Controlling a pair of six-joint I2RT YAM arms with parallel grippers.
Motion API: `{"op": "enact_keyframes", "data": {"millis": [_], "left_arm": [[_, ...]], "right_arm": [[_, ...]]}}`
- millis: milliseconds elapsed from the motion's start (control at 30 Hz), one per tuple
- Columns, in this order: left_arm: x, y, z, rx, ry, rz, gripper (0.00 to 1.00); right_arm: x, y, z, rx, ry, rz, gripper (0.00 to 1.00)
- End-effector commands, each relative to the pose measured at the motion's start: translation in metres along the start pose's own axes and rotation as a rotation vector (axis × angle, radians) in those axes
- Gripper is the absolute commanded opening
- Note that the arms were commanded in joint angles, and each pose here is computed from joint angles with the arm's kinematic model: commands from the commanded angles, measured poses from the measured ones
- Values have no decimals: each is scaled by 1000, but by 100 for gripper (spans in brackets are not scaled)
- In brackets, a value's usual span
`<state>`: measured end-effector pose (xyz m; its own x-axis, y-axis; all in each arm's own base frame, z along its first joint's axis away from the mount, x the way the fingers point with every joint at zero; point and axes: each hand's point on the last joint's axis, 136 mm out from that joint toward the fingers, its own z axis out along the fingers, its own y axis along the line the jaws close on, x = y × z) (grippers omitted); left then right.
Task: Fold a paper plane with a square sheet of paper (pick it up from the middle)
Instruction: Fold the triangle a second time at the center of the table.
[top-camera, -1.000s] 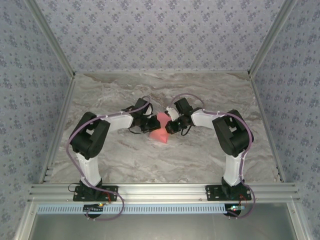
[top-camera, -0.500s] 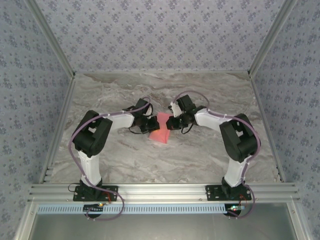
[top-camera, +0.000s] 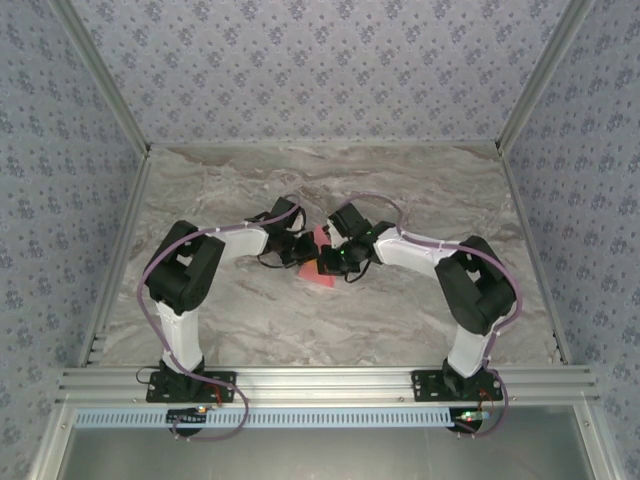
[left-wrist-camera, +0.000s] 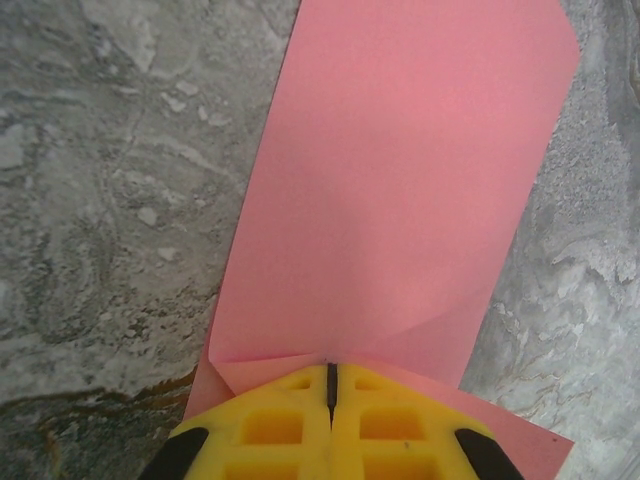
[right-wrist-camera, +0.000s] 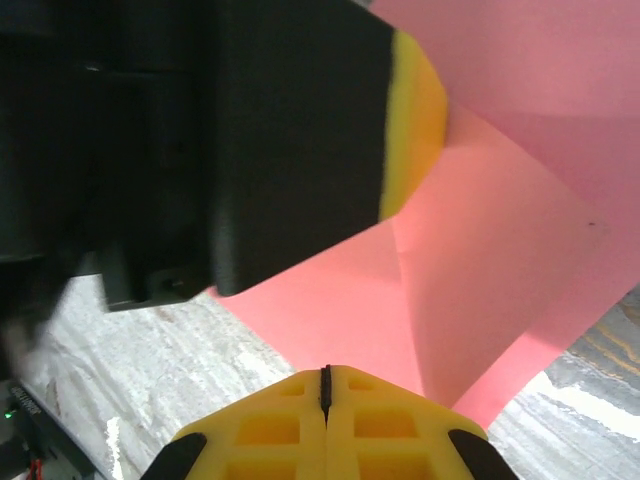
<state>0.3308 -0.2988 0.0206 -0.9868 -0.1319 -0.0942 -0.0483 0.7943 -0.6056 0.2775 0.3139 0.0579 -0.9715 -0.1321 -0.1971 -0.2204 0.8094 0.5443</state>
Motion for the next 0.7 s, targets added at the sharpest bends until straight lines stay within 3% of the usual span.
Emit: {"op": "enact_keyframes", "data": {"millis": [0,667], "left_arm": [[24,40,16,-124,66,-58,3],[26,46,18,-146,67,-76,3]], "right_arm": [[10,-14,9,46,48,58,0],[27,-43,21,136,112,71,0]]}}
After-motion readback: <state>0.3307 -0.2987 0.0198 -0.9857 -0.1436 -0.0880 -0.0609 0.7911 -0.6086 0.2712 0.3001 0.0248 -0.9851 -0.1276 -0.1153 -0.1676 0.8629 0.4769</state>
